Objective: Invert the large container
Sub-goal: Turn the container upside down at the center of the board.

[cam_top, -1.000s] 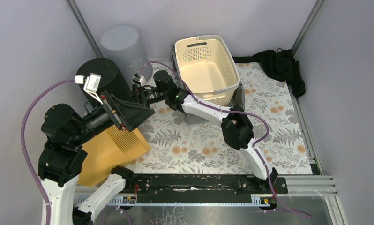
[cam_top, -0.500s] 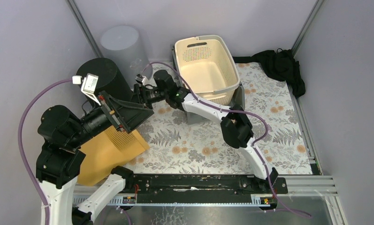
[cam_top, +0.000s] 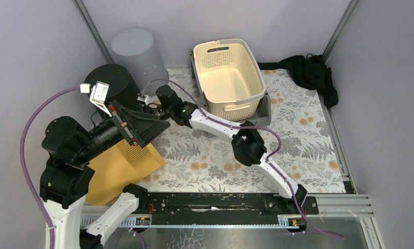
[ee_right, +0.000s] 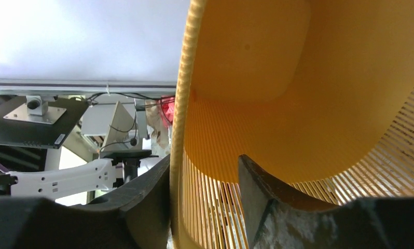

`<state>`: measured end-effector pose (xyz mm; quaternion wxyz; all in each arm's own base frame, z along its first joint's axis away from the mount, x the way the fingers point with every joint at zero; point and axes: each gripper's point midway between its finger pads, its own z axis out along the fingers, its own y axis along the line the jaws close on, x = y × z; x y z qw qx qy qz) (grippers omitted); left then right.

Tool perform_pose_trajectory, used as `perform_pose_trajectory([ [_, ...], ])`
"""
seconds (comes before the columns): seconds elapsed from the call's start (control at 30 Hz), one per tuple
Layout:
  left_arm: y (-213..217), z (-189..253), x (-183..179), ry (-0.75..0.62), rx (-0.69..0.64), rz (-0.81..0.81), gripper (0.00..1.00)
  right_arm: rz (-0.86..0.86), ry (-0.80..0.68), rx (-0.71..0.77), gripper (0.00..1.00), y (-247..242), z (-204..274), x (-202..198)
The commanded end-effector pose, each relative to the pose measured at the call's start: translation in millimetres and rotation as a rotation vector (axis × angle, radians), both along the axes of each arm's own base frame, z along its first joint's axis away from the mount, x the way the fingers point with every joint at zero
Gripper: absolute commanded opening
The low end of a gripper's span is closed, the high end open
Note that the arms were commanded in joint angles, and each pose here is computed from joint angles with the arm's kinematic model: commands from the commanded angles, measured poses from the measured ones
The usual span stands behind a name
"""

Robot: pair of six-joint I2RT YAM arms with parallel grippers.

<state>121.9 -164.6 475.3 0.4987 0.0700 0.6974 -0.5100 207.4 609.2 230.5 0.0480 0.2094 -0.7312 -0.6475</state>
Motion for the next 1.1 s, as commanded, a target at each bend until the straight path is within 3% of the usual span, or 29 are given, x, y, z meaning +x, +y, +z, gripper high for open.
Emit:
perform_pose_trajectory([
  [0.0, -1.0, 11.4, -10.9, -0.059, -0.006, -0.034, 1.00, 0.111, -0.001, 0.060, 0.48, 3.7, 18.1, -28.1],
  [0.47, -0.7, 7.5, -12.8, -0.057, -0.004, -0.037, 1.00, 0.255, 0.030, 0.114, 0.28, -12.9, 35.4, -62.9],
  [0.7, -1.2, 6.7, -11.6, -0.055, -0.004, -0.038, 1.00, 0.256, 0.127, 0.288, 0.01, -17.6, 67.4, -66.4],
  [0.8, -0.9, 8.6, -13.2, -0.060, -0.006, -0.039, 1.00, 0.220, 0.185, 0.388, 0.00, -19.1, 86.6, -62.0],
  [1.07, -1.6, 10.0, -12.7, -0.060, -0.003, -0.043, 1.00, 0.096, 0.176, 0.636, 0.00, -42.5, 126.0, -52.2],
])
